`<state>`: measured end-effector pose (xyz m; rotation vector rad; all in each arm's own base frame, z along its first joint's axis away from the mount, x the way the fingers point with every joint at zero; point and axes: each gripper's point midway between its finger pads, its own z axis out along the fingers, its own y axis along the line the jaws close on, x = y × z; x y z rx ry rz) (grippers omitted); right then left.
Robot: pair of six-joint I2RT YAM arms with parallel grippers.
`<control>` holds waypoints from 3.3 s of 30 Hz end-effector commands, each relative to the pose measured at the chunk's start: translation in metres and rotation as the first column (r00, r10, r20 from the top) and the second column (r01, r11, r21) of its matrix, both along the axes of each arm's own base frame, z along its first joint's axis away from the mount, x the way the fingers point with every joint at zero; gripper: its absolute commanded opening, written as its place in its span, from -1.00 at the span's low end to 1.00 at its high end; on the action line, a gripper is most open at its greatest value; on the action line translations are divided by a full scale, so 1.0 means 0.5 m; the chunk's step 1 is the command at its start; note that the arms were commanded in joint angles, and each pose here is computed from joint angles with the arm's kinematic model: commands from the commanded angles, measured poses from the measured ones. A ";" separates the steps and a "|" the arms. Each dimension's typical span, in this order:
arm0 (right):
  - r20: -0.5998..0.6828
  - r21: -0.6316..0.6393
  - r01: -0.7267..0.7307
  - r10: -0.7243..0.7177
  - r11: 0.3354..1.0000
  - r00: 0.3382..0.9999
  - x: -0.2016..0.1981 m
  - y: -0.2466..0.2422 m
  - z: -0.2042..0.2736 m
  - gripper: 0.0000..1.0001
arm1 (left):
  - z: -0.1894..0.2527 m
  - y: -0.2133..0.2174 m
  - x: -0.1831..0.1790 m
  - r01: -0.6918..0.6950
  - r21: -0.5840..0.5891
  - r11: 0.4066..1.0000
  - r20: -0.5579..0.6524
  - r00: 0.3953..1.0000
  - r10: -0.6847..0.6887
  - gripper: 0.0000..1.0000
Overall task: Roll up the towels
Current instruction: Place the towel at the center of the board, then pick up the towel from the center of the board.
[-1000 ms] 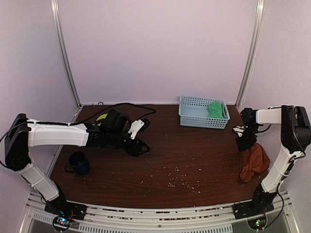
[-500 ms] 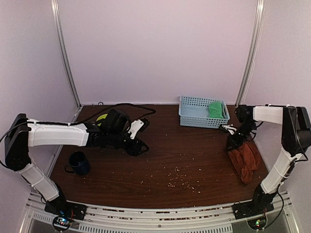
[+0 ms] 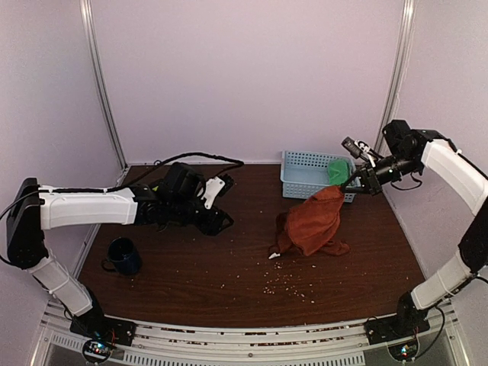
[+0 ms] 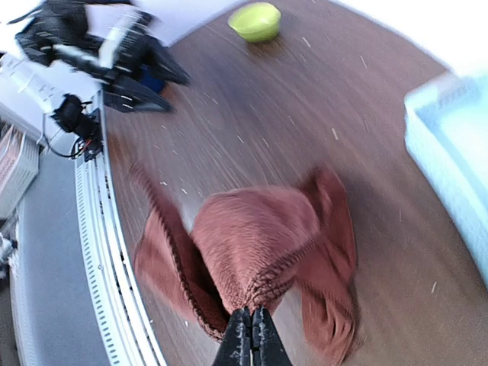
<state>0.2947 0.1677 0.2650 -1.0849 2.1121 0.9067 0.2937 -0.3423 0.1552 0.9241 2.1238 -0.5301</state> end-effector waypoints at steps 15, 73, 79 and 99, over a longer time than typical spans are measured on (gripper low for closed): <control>0.005 -0.447 0.332 -0.369 0.831 0.930 -0.016 -0.279 -0.242 -0.03 | -0.014 -0.094 -0.028 0.191 -0.106 0.976 0.056 0.981 -0.186 0.13; 0.415 -0.490 0.594 -0.428 0.639 0.803 0.024 -0.325 -0.071 -1.00 | -0.065 -0.280 0.070 0.194 -0.170 0.966 -0.067 0.976 -0.208 0.03; 0.622 -0.252 0.808 -0.550 0.533 0.557 0.049 -0.369 0.093 -1.00 | -0.061 -0.285 0.058 0.246 -0.145 0.958 -0.062 0.964 -0.257 0.05; 0.539 -0.294 0.778 -0.576 0.555 0.615 0.071 -0.357 0.009 -1.00 | -0.220 -0.311 0.111 0.107 -0.206 0.973 -0.414 0.891 -0.186 -0.03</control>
